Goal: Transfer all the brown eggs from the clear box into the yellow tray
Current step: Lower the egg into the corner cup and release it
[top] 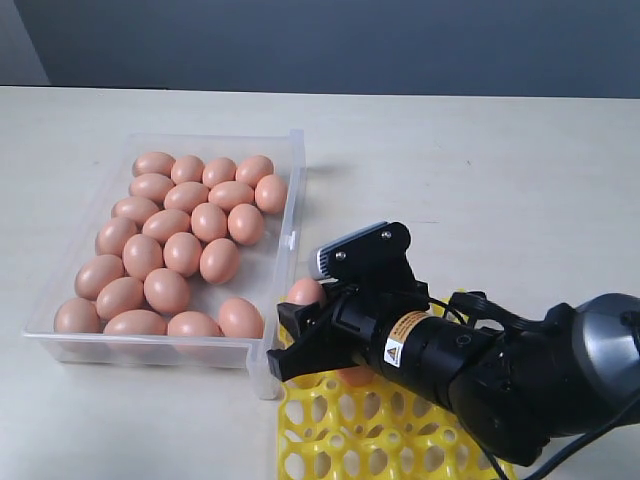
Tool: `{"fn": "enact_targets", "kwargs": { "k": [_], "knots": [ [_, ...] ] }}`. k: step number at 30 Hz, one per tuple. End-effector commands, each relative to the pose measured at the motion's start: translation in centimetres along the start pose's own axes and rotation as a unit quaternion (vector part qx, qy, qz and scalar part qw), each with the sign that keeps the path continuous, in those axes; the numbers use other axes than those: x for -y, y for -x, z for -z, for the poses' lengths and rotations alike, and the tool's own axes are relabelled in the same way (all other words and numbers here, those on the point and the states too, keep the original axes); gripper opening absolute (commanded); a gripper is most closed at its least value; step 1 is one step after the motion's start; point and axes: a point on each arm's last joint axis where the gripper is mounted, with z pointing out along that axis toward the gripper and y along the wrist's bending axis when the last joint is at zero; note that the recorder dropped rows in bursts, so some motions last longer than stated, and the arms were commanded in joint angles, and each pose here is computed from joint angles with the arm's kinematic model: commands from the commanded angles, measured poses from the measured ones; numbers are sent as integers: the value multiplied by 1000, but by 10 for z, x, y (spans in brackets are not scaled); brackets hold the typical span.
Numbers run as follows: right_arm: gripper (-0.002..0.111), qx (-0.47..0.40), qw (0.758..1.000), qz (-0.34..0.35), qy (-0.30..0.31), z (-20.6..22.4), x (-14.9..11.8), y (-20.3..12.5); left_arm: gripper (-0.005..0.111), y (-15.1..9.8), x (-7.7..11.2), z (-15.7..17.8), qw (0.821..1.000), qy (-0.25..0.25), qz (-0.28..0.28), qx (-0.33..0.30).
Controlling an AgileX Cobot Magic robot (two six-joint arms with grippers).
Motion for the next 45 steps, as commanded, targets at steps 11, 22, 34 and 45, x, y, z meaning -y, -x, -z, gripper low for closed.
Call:
{"fn": "enact_targets", "kwargs": {
  "k": [11,22,34,45],
  "knots": [
    [31,-5,1000,10,11,-7,-6,9,0,0,0,0,1000,-2,0,6],
    [31,-1,999,31,-11,-8,-2,11,0,0,0,0,1000,-2,0,6],
    [31,-6,999,47,0,-8,-4,10,0,0,0,0,1000,-2,0,6],
    [48,3,999,49,2,-8,-4,12,0,0,0,0,1000,-2,0,6]
  ]
}}
